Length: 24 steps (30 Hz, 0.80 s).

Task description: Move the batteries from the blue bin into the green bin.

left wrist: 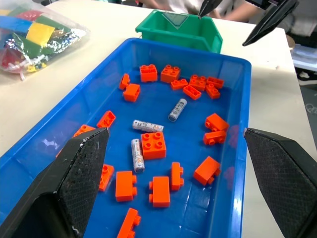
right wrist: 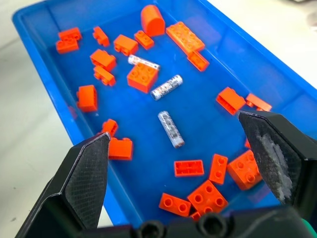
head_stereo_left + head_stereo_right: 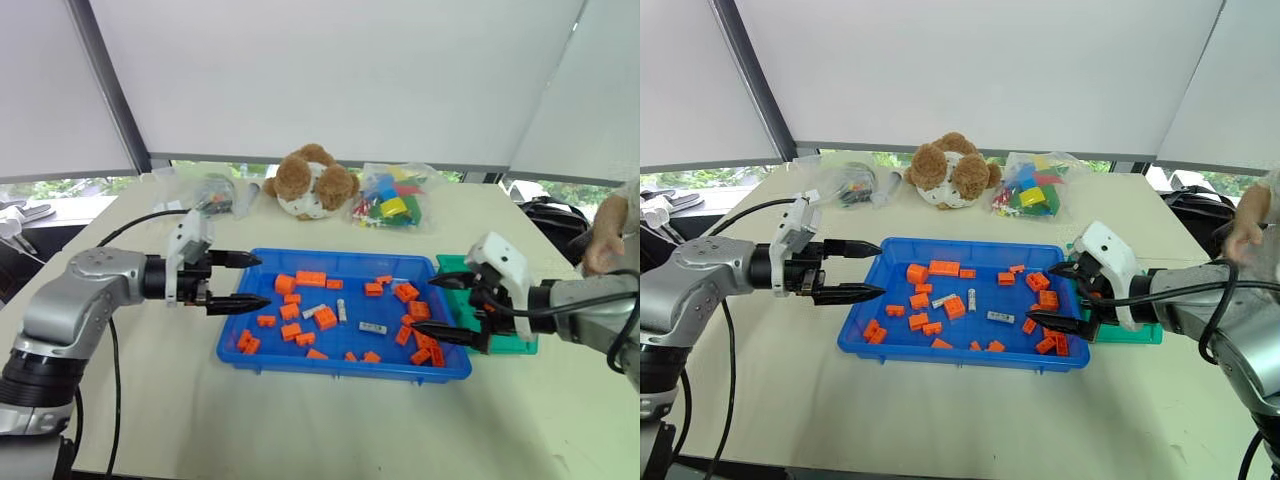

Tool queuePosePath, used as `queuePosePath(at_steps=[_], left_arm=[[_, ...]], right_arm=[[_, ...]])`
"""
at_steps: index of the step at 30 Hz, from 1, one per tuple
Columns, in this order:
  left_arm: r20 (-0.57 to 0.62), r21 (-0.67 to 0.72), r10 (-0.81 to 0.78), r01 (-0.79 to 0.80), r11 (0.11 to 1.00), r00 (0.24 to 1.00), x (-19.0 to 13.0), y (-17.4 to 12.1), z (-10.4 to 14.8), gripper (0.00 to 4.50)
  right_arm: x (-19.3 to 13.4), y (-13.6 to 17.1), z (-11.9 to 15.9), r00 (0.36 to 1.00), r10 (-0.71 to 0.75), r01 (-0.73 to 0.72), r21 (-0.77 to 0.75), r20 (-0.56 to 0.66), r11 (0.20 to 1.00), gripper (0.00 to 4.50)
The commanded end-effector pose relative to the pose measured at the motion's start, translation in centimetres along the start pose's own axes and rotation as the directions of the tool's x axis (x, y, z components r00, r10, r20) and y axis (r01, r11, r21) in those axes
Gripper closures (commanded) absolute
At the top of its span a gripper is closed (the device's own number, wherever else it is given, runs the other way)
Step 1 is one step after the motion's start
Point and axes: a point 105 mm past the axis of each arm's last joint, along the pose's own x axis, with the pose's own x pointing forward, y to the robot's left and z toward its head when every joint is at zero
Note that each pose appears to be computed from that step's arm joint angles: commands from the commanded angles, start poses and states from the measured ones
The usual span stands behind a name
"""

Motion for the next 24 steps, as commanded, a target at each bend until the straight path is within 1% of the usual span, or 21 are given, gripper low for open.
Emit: queuePosePath(at_steps=[1, 9, 11, 15, 20, 24], left_arm=[[0.011, 0.034, 0.002, -0.003, 0.999, 1.0, -0.1, -0.1, 0.6, 0.0], [0.066, 0.023, 0.011, -0.012, 1.0, 0.998, 0.0, -0.4, 1.6, 0.0], [0.056, 0.025, 0.01, -0.012, 1.0, 0.998, 0.0, -0.6, 1.3, 0.0], [0.054, 0.026, 0.014, -0.016, 1.0, 0.998, -0.1, -0.6, 1.4, 0.0], [0.048, 0.029, 0.012, -0.014, 0.999, 0.999, -0.1, -0.7, 1.3, 0.0], [0.053, 0.028, 0.018, -0.02, 0.999, 0.998, -0.1, -0.7, 1.3, 0.0]], right_arm=[[0.0, 0.3, 0.5, 1.0, 0.009, -0.008, -0.037, 0.009, 0.999, 0.01], [0.2, -0.1, 0.7, 1.0, 0.013, -0.013, -0.034, 0.013, 0.999, 0.01], [0.4, -0.1, 0.6, 1.0, 0.015, -0.014, -0.033, 0.012, 0.999, 0.01], [0.8, -0.2, 1.5, 0.999, 0.024, -0.022, -0.039, 0.043, 0.999, 0.01], [1.9, -0.3, 1.8, 0.998, 0.042, -0.039, -0.071, 0.04, 0.997, 0.01], [3.3, -0.3, 2.5, 0.996, 0.062, -0.058, -0.065, 0.057, 0.996, 0.01]])
